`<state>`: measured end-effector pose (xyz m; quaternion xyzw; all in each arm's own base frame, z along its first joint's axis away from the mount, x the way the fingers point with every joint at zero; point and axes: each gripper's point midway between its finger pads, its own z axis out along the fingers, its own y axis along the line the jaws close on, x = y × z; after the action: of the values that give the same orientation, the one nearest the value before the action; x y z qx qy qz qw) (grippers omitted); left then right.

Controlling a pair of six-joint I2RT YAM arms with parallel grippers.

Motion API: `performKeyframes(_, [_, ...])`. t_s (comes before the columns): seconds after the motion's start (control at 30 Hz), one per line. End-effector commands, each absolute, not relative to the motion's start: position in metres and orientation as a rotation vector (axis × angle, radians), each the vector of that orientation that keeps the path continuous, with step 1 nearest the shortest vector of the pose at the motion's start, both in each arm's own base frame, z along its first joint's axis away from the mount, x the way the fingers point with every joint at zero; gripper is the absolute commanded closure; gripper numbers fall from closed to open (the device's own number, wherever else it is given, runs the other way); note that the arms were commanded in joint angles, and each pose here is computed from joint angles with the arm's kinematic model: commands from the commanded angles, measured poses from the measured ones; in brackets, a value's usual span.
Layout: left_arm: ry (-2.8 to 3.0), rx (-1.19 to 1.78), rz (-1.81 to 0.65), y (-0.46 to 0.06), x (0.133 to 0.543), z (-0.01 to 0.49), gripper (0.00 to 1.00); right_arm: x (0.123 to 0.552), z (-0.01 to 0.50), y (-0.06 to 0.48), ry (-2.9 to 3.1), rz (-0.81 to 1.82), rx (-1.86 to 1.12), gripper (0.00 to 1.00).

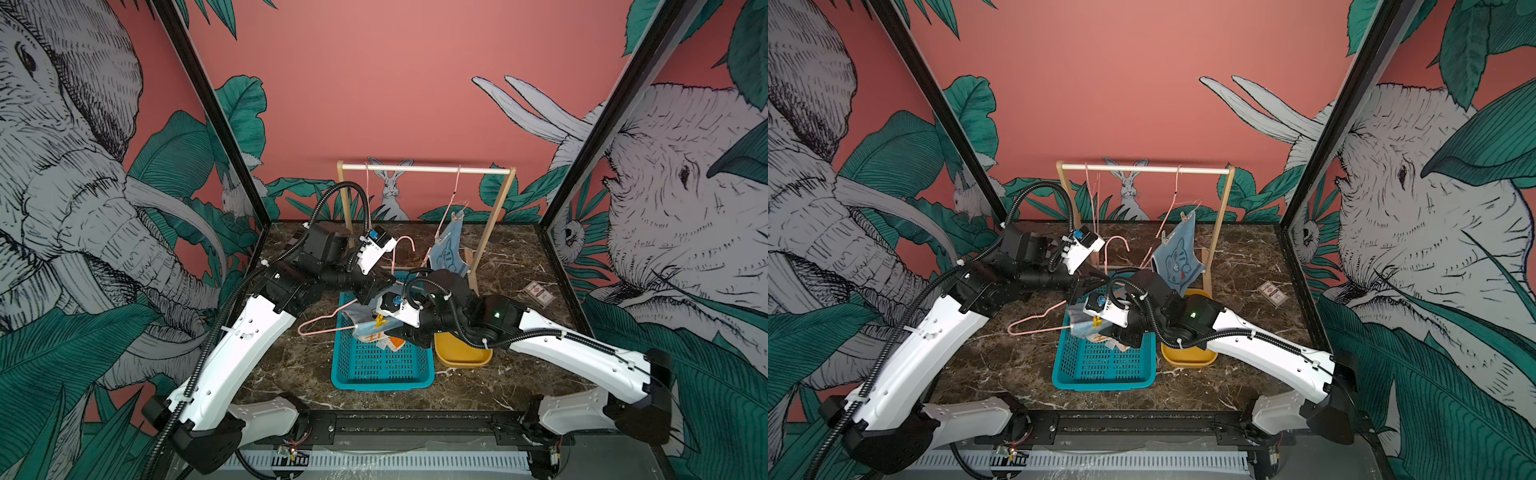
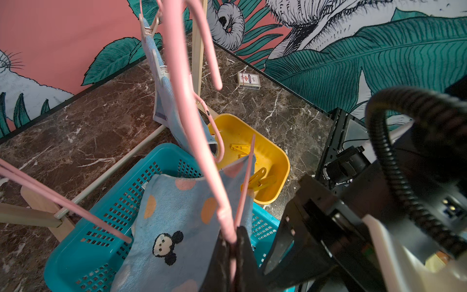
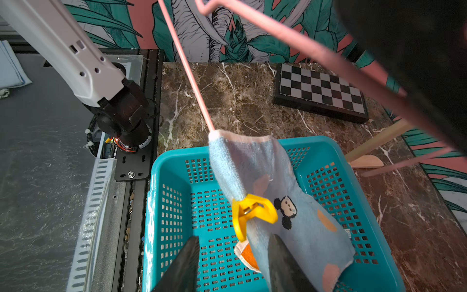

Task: Remove the clothespins securing towels to the hanger
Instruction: Remove the clothespin from the hanger.

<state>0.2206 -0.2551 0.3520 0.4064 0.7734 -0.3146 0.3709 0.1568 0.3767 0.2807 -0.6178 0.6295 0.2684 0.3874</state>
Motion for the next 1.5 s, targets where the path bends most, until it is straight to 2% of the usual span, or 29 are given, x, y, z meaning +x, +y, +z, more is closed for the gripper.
performKeyframes(0.0, [1.92,1.033,-0.828,-0.258,0.222,0.369,1.0,0.147,0.309,0.387,1.496,0.741,-1.565,0.57])
performKeyframes(0.23, [1.914,1.022,-0.828,-0.261,0.228,0.371,1.0,0.136,0.307,0.385,1.49,0.773,-1.583,0.59])
performKeyframes(0.4, [1.908,1.019,-0.823,-0.262,0.23,0.373,1.0,0.13,0.287,0.38,1.542,0.774,-1.609,0.6])
performKeyframes(0.63, [1.914,1.03,-0.833,-0.264,0.23,0.371,1.0,0.134,0.295,0.368,1.539,0.711,-1.569,0.6])
performKeyframes(0.9, [1.916,1.06,-0.865,-0.265,0.224,0.369,1.0,0.147,0.307,0.352,1.526,0.567,-1.541,0.56])
performKeyframes(1.03, [1.911,1.074,-0.883,-0.266,0.22,0.372,1.0,0.147,0.296,0.355,1.537,0.54,-1.608,0.52])
performKeyframes(1.47, [1.922,1.108,-0.92,-0.268,0.213,0.368,1.0,0.158,0.306,0.365,1.492,0.468,-1.645,0.48])
